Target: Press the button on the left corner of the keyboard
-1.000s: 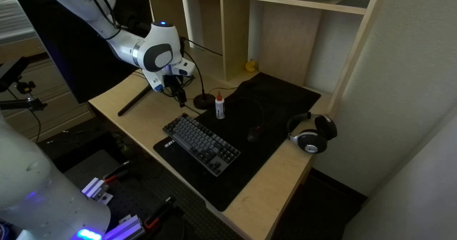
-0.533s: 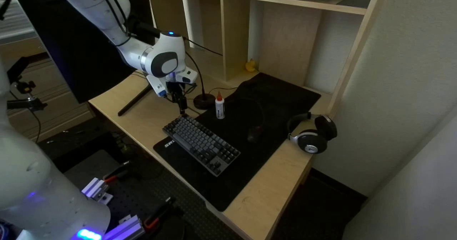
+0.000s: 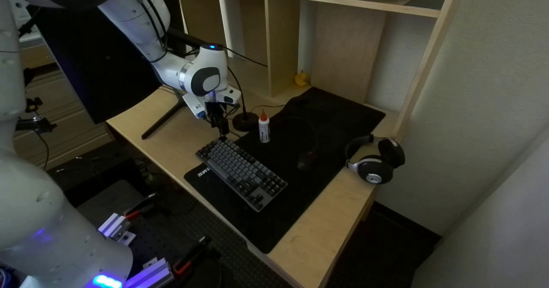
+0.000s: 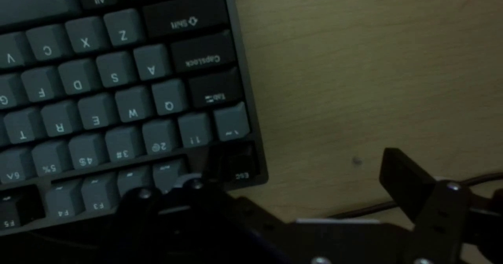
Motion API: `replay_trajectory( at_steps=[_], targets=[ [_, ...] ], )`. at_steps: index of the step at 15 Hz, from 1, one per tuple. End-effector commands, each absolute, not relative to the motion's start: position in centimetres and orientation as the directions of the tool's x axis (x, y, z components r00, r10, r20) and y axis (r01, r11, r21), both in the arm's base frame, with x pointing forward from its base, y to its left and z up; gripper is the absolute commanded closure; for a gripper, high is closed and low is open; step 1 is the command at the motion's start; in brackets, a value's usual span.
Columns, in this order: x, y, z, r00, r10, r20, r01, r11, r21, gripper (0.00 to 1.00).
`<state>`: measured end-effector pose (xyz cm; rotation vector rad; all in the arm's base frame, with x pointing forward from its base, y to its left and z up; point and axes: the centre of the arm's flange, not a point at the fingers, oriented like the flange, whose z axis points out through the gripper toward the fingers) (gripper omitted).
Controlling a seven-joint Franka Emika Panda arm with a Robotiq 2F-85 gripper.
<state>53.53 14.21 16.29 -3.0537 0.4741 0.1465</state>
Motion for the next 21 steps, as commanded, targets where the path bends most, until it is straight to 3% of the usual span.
replay_trajectory(
  at_steps=[1, 14, 20, 21],
  targets=[
    [53.5, 15.8, 16.7, 0.961, -0.256, -0.102, -0.26, -0.965, -0.024, 0.0],
    [51.9, 18.0, 18.5, 0.977, -0.208, -0.049, -0.208, -0.978, -0.003, 0.0],
    [49.5, 17.4, 24.6, 0.975, -0.218, -0.037, -0.218, -0.976, -0.005, 0.0],
    [51.9, 18.0, 21.8, 0.975, -0.22, -0.016, -0.22, -0.975, -0.011, 0.0]
  ],
)
